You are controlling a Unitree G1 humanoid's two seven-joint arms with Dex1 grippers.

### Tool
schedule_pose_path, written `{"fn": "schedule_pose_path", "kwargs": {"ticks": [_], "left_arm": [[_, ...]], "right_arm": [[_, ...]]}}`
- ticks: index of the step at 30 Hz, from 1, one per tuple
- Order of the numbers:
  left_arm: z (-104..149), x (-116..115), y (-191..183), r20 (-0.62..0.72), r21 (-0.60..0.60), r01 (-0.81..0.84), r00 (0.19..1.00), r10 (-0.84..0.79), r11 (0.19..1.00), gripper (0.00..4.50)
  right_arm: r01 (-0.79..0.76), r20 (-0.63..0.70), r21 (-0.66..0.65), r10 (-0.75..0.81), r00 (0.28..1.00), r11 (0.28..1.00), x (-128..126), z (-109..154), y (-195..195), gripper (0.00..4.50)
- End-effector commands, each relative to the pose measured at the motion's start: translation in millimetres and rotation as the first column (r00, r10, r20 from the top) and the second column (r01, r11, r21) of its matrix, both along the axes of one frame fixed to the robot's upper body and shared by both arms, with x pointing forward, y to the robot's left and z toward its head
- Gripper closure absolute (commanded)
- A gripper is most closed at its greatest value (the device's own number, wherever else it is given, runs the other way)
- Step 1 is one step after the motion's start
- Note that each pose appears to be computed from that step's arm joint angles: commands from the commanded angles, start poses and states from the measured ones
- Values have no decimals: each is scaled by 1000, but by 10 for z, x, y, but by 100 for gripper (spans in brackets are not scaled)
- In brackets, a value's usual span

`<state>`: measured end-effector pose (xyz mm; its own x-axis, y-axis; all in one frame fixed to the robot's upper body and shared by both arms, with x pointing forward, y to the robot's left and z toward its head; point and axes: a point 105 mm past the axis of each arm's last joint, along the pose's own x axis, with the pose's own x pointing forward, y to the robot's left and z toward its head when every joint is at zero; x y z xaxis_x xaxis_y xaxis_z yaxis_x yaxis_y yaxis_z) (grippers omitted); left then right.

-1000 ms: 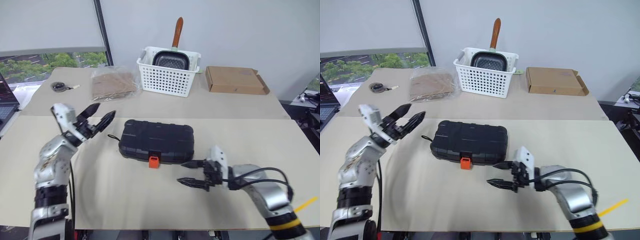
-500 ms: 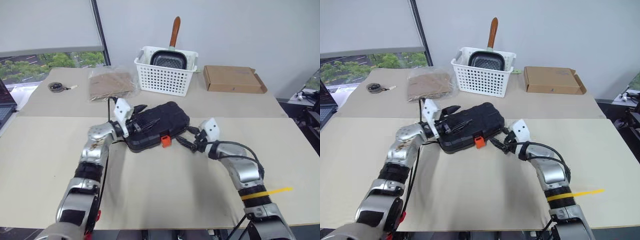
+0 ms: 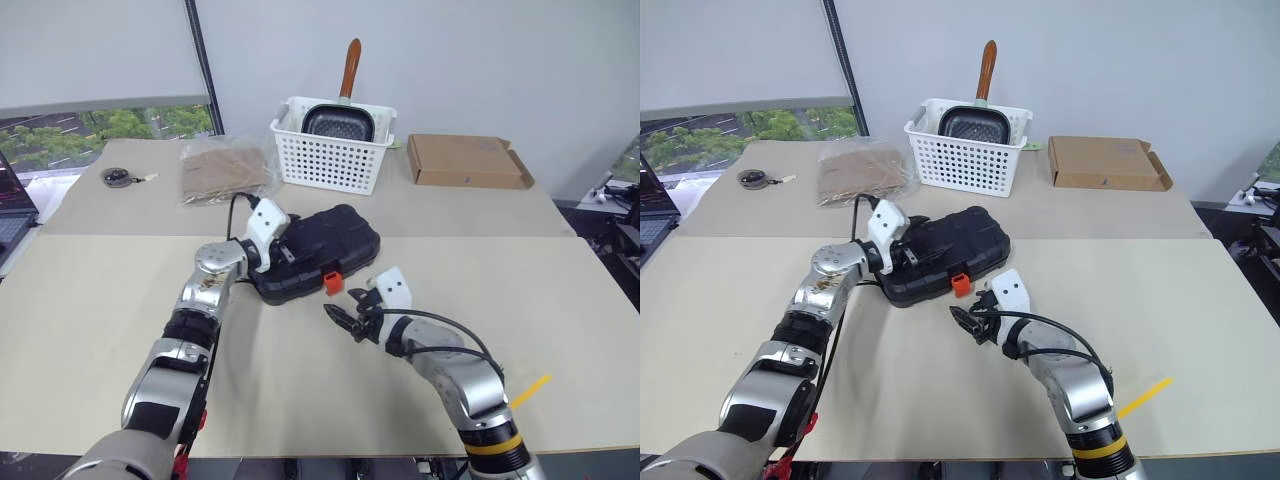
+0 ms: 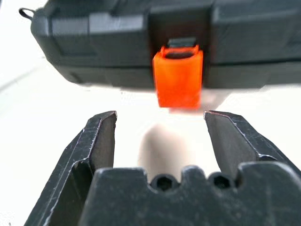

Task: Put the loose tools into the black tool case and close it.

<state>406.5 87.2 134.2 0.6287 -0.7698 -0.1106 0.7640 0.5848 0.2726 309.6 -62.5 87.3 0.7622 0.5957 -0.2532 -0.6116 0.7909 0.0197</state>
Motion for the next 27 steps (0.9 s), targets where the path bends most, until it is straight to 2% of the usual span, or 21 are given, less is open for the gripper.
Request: {"fn": "schedule_pose_path", "kwargs": {"ticks": [1,12,16,19,27], "left_arm": [[-366,-55,-28,-109,57,-9,994,15,998,8],[-372,-50,-75,-102,63,-10,995,16,998,8],[-376,-45,-72,-103,62,-14,994,20,998,0],[-391,-48,-75,-108,61,-15,994,21,998,0],[-447,-74,-103,-118,73,-1,993,9,997,0]], "right_arm": [[73,26,-1,-73,997,997,126,45,-14,105],[98,45,21,-99,994,995,250,57,91,105],[95,58,19,-96,994,995,240,78,94,205],[99,74,15,-100,992,995,238,112,84,317],[108,133,17,-109,985,994,235,258,90,328]]}}
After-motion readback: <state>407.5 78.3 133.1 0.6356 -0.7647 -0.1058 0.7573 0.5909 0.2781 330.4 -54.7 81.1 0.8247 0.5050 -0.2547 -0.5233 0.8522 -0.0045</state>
